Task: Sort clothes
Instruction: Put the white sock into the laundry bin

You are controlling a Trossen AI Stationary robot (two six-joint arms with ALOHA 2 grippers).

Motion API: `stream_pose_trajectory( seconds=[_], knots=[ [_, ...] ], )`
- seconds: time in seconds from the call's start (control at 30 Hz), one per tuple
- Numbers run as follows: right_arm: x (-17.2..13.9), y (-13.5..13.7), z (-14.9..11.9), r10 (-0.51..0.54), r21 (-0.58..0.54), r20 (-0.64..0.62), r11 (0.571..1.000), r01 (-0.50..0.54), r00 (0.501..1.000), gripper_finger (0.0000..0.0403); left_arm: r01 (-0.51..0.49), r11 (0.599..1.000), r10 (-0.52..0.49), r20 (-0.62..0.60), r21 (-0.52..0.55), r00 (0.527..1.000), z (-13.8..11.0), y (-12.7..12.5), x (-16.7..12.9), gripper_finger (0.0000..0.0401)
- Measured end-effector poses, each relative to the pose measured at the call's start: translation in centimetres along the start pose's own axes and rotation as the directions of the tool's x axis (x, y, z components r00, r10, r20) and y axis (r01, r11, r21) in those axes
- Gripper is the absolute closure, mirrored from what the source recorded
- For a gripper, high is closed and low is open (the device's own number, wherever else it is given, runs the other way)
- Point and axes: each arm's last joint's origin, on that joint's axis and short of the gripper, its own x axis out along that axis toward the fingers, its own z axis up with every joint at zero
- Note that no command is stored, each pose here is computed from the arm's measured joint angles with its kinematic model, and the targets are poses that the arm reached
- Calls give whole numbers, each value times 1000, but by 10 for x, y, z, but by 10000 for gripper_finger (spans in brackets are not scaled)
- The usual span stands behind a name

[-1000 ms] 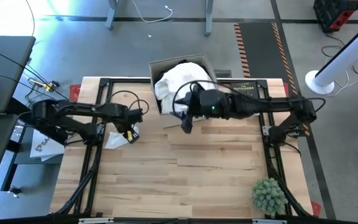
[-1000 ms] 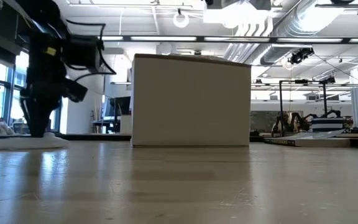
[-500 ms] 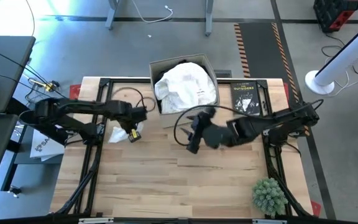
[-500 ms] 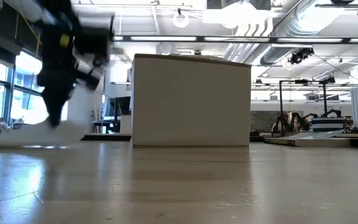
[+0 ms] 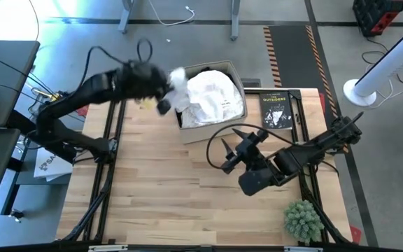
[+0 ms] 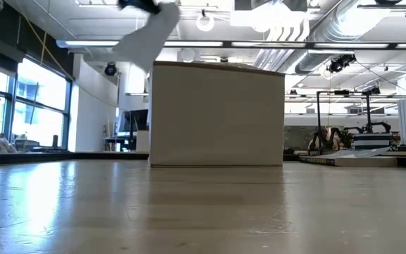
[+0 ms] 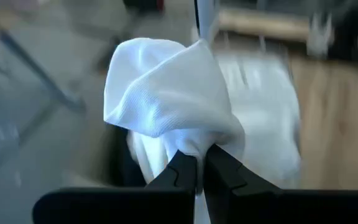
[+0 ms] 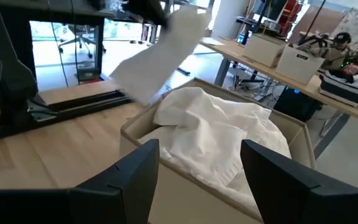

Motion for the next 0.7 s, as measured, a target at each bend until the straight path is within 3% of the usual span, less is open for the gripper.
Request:
stream_pose_trajectory(
  seconds=[0.13,0.23,0.4,0.53,0.6,0.7],
  knots=[
    [2,-1,0,-6,19,-2,1000,6,1000,179,-34,999,27,164,35,986,35,19,20,397],
    [4,-1,0,-5,24,-9,1000,5,1000,179,-50,998,44,171,27,984,42,33,55,397],
    [4,-1,0,-1,31,-11,1000,2,1000,179,-40,999,42,-99,25,994,14,40,132,390],
    [8,-2,0,9,43,-28,999,-8,1000,179,-13,999,30,-370,48,929,-21,38,182,372],
    [14,-3,1,16,60,-50,998,-13,999,179,-7,997,40,-457,74,888,-35,37,198,356],
    [31,-8,2,26,102,-101,995,-16,995,179,0,996,44,-492,90,869,-40,40,202,328]
  ],
)
